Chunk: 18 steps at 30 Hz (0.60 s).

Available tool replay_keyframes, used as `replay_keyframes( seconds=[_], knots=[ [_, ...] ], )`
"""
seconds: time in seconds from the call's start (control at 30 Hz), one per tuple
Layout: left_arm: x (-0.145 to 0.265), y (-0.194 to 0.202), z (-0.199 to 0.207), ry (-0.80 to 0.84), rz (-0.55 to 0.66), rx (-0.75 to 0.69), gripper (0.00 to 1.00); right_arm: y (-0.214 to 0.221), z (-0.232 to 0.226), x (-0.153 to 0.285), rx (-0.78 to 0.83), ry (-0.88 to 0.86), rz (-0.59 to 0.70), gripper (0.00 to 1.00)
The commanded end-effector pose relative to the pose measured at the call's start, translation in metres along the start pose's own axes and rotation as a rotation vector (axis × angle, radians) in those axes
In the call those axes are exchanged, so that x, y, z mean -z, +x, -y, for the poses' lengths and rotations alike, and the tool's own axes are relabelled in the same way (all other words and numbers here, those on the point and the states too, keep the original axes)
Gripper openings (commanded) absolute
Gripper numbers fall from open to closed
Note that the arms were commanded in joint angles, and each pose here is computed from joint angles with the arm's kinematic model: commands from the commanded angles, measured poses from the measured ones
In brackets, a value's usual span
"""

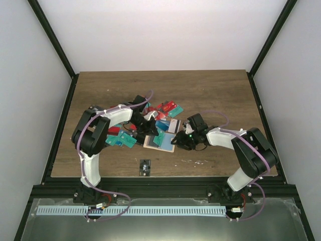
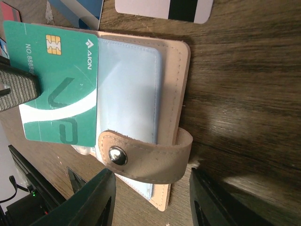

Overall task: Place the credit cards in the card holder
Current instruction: Insert the credit card into the card holder.

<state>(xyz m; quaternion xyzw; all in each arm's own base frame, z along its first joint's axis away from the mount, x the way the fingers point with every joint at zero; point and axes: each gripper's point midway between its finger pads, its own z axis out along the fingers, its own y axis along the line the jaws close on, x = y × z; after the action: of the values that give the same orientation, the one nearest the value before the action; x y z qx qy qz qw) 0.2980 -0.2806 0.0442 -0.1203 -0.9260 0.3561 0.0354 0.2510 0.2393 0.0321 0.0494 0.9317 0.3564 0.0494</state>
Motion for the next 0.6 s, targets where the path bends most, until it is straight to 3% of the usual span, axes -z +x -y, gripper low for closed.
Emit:
replay_keyframes(
  seconds=[0.0, 0.57],
  knots=[
    [-0.003, -0.004, -0.010, -0.038, 0.004, -0.013, 0.04, -0.008, -0.003, 0.002, 0.017, -0.007, 0.011, 0.45],
    [-0.020, 0.007, 0.006, 0.070, -0.027, -0.078, 0.04, -0.018, -0.002, -0.012, 0.022, -0.003, -0.016, 0.43]
  ],
)
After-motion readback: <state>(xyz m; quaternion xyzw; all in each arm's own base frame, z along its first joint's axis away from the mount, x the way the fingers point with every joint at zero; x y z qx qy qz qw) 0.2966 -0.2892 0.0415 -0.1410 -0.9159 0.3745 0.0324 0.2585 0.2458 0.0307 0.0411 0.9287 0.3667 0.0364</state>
